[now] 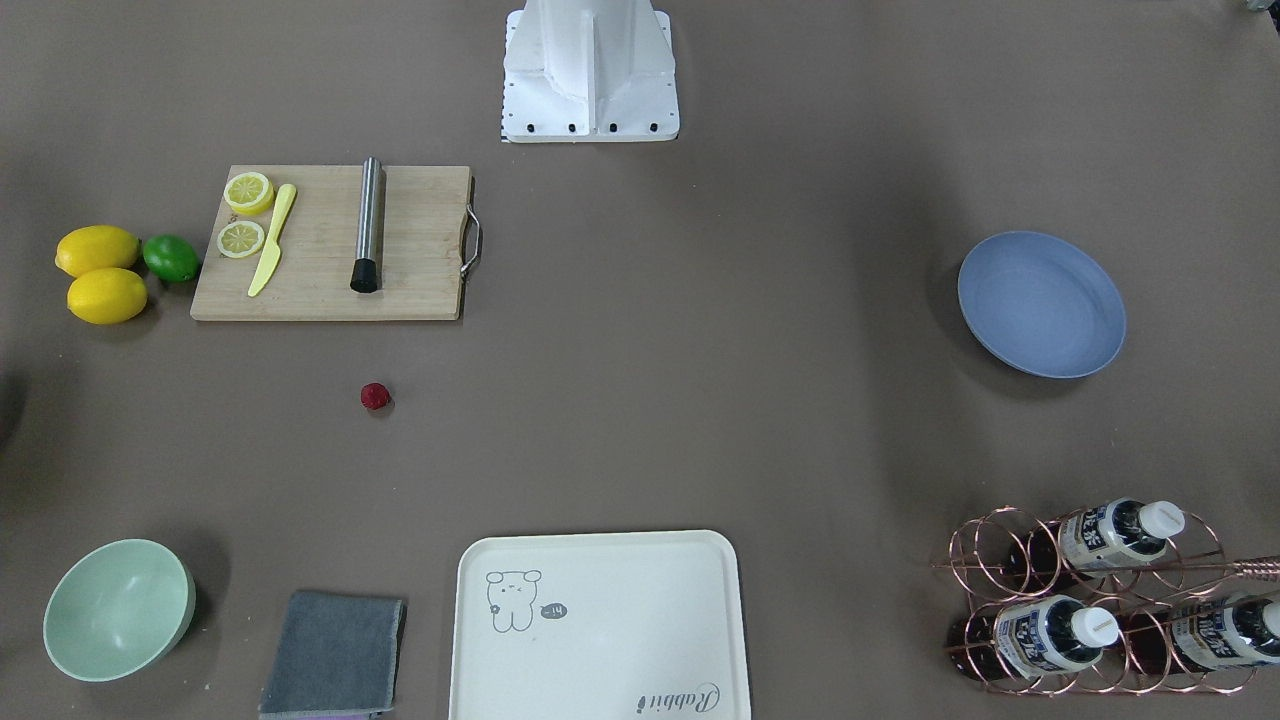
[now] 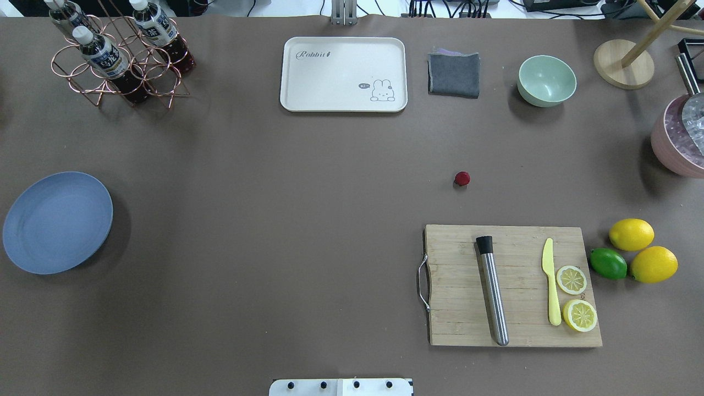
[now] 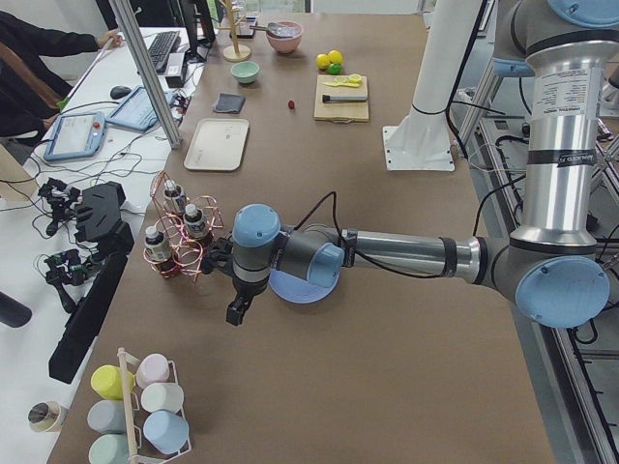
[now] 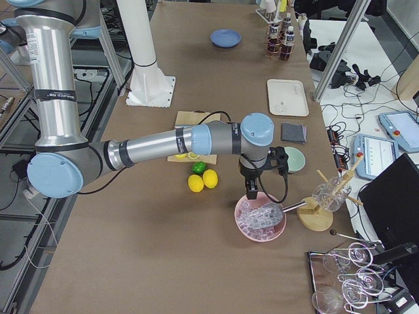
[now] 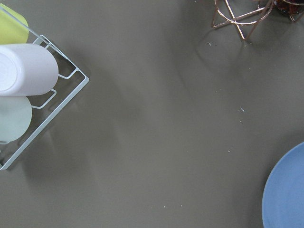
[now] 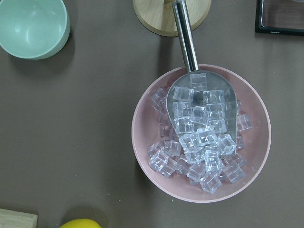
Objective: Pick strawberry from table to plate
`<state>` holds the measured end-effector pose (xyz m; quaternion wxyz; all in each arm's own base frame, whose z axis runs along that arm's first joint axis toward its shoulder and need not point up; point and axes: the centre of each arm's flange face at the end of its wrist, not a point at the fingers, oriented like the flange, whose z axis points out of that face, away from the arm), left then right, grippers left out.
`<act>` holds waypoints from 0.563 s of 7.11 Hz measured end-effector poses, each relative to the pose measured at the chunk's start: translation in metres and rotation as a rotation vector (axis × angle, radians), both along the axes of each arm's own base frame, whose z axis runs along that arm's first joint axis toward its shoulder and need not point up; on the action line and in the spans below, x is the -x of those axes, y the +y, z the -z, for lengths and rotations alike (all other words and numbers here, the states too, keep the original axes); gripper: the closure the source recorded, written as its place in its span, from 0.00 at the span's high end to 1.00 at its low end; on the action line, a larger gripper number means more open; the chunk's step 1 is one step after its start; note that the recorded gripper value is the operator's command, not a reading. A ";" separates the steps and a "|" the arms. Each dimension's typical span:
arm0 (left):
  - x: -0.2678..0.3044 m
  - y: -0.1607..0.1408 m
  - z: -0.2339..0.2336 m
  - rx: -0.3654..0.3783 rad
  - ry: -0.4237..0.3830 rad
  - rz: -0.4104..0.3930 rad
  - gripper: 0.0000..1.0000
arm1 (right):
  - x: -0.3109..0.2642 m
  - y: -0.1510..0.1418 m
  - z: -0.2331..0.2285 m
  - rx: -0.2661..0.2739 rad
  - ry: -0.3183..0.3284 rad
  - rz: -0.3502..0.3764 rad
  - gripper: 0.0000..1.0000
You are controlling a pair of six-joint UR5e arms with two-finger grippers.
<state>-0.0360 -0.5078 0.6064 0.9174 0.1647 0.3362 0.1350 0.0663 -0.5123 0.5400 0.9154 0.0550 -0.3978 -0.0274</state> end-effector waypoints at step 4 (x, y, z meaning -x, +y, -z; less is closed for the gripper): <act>-0.006 0.000 -0.033 -0.033 0.033 0.047 0.98 | 0.039 -0.019 0.036 -0.039 -0.008 0.044 1.00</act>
